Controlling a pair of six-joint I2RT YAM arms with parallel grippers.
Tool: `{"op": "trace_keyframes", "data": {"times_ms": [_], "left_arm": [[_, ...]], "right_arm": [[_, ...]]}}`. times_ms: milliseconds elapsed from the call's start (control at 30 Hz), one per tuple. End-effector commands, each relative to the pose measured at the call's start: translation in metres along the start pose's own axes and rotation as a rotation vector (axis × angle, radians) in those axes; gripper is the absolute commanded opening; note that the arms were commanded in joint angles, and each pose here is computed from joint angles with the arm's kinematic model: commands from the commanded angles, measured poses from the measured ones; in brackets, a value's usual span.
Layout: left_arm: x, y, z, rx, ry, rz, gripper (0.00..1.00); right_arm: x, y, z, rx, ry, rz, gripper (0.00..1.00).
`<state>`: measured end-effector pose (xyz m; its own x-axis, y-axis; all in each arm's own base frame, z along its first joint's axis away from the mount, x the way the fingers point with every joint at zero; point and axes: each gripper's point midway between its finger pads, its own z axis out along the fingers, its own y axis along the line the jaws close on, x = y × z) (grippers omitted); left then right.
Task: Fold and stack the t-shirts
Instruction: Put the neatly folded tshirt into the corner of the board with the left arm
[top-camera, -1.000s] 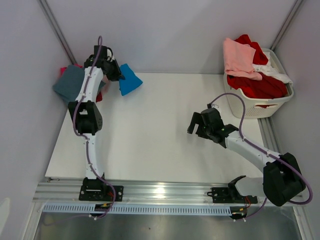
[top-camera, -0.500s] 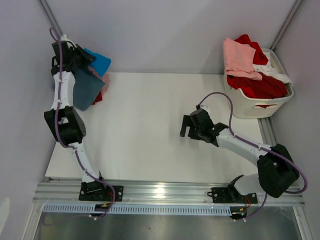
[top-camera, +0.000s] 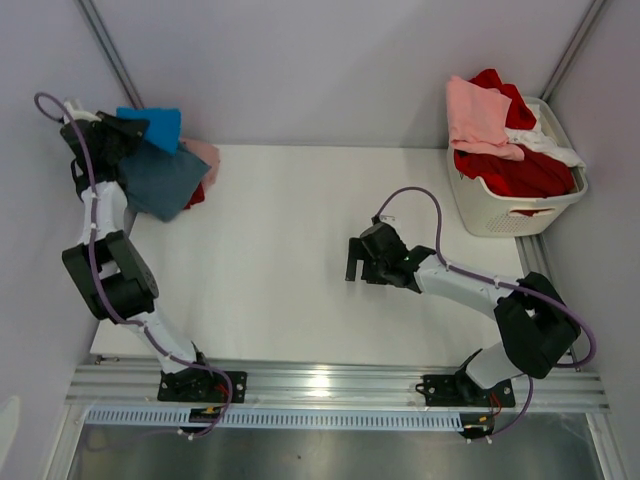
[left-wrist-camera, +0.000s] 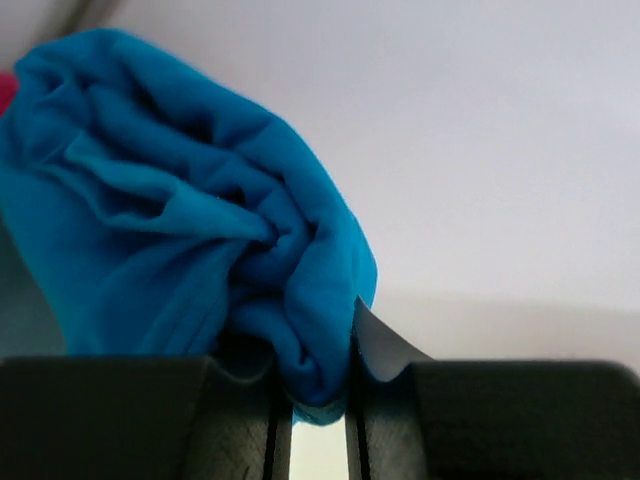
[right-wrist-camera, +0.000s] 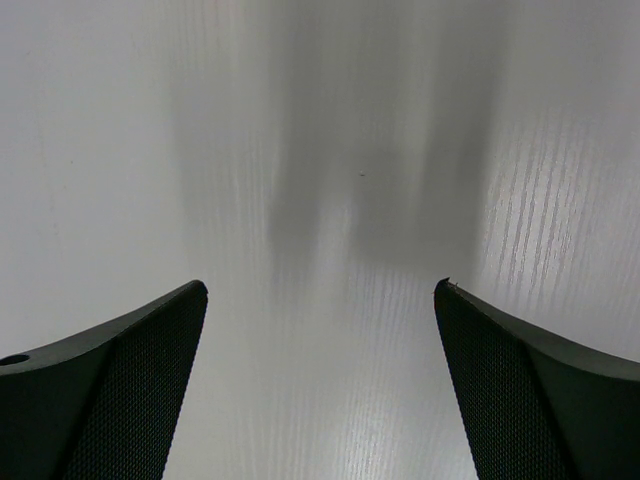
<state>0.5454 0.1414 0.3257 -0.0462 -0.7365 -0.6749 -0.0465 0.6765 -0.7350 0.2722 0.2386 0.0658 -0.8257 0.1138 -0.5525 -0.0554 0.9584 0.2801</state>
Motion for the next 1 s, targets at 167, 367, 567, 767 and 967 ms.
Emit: {"op": "trace_keyframes", "data": {"times_ms": [167,367,567,767,967], "left_arm": [[-0.017,0.033,-0.028,-0.007,-0.147,-0.130,0.01],[0.005,0.067,-0.019,-0.052,-0.082,-0.275,0.10],[0.021,0.086,-0.017,-0.034,-0.002,-0.370,0.36],[0.023,0.086,-0.022,-0.020,0.050,-0.332,0.50],[0.026,0.106,-0.033,-0.085,0.049,-0.366,0.54]], "right_arm": [[-0.011,0.012,-0.004,-0.037,-0.039,0.021,0.99],[-0.009,0.011,-0.011,-0.047,-0.040,0.019,0.99],[-0.014,0.010,-0.018,-0.049,-0.064,0.017,1.00],[-0.020,0.012,-0.022,-0.050,-0.086,0.014,1.00],[-0.019,0.015,-0.022,-0.056,-0.084,0.012,0.99]]}}
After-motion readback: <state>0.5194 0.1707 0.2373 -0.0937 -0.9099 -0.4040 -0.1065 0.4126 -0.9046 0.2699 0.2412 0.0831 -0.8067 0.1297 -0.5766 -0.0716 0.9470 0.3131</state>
